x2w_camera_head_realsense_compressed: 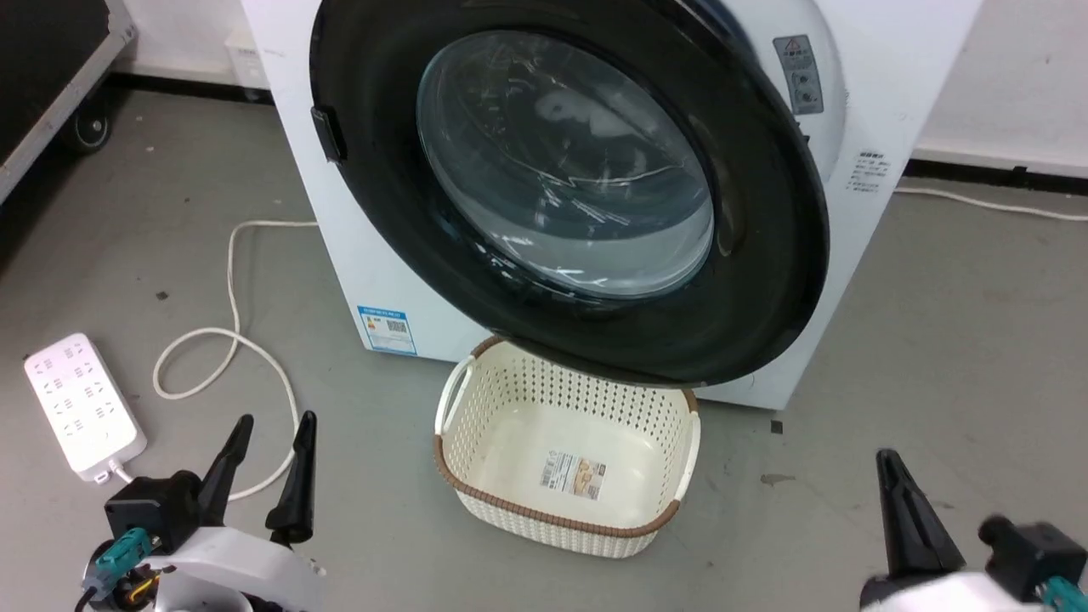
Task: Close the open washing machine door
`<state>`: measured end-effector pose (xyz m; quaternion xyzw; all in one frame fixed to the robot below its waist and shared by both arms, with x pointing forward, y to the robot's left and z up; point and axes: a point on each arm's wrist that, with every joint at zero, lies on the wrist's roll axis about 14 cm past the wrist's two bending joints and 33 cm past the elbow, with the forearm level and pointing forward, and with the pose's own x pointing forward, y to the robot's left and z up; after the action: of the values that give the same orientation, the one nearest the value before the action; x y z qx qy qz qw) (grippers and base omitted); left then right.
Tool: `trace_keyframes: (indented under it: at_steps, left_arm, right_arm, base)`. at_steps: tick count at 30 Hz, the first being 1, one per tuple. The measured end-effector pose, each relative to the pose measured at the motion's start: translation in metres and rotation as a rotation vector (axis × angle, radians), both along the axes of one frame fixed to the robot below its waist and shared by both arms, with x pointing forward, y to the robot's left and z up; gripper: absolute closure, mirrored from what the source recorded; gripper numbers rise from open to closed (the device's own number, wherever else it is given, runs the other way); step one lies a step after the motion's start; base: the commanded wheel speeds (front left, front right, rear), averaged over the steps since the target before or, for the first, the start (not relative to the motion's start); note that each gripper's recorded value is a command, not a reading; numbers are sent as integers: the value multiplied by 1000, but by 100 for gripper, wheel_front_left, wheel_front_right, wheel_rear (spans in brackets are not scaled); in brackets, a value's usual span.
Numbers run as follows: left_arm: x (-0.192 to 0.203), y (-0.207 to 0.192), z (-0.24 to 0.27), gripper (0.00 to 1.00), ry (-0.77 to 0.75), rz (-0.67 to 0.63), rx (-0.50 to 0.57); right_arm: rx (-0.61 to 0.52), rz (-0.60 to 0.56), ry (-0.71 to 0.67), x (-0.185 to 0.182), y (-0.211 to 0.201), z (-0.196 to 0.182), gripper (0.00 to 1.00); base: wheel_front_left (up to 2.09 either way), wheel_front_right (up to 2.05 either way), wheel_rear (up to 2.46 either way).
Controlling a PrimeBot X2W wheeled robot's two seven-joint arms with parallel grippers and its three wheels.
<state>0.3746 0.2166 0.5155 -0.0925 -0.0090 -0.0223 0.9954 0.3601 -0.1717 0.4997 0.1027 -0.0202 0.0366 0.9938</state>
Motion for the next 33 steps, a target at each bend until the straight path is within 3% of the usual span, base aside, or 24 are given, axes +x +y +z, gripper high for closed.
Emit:
trace_keyframes:
  at_steps: [8, 18, 33]
  left_arm:
    - [6, 6, 3, 0, -16, 20, -3]
    - [17, 21, 8, 0, -44, 49, 22]
    - [28, 40, -5, 0, -25, 92, 13]
  right_arm:
    - [-44, 77, -7, 52, 25, 11, 100]
    - [-69, 113, 26, 119, 45, -4, 100]
    - [-87, 27, -5, 196, 36, -6, 100]
  base:
    - [0, 0, 0]
    - [0, 0, 0]
    - [0, 0, 0]
